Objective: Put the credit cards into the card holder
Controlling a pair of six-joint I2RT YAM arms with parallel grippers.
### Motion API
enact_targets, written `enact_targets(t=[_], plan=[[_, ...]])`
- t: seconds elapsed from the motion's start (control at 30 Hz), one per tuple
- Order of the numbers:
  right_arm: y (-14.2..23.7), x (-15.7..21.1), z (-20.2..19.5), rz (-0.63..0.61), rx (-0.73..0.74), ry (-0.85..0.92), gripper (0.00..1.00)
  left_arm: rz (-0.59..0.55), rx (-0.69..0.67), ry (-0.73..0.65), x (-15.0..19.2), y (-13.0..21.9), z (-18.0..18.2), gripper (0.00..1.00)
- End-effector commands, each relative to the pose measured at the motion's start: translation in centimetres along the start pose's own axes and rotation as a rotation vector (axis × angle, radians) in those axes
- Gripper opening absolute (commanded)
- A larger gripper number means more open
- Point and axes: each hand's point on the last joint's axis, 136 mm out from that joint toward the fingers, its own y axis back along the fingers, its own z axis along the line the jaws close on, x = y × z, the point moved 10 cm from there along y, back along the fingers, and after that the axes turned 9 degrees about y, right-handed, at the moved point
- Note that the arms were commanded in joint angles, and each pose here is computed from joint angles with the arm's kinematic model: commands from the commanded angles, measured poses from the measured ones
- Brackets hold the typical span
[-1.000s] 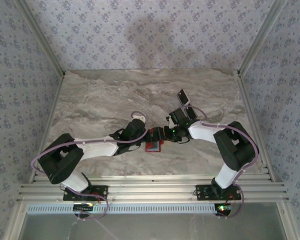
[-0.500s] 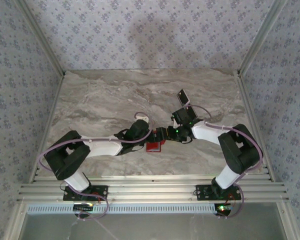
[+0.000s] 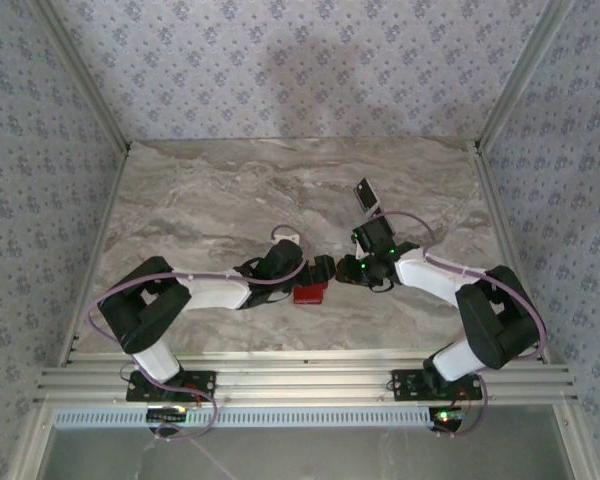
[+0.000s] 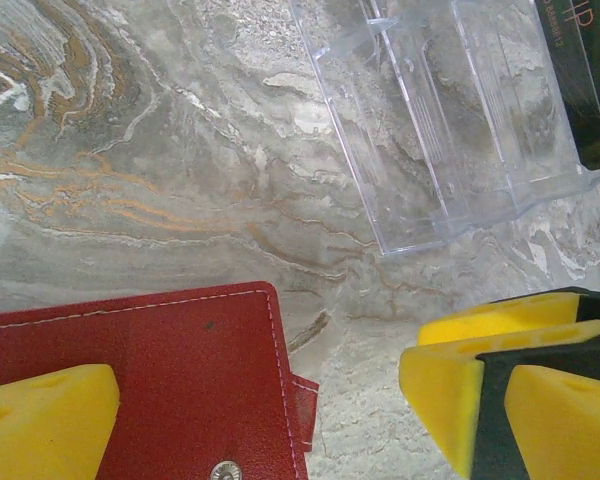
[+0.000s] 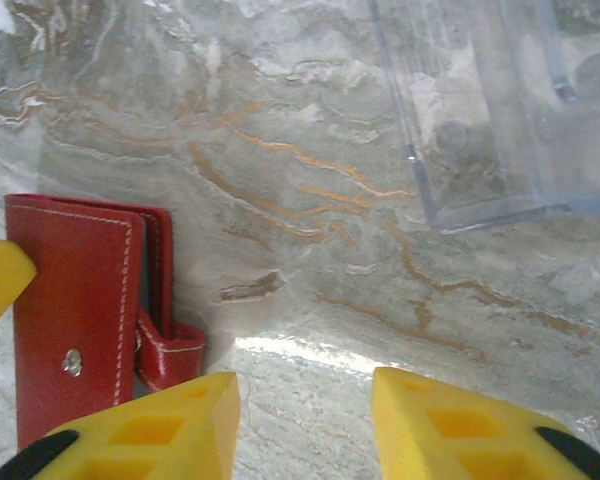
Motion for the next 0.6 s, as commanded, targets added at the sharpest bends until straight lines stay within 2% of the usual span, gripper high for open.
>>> enact_targets(t=[0.0, 0.33, 0.57], plan=[[0.0, -0.2, 1.0, 0.009, -0.032, 0.013, 0.45, 0.011, -0.042, 0.019, 0.5, -0.2, 0.7, 1.00], [-2.5, -1.3, 2.8, 0.043, -0.039, 0.046, 0.44, 0.007, -0.053, 0.017, 0.6, -0.1, 0.9, 1.00], [-1.6, -1.3, 3.5, -0.001, -0.049, 0.049, 0.44, 0.008, -0.053, 0.017, 0.6, -0.1, 0.9, 1.00]])
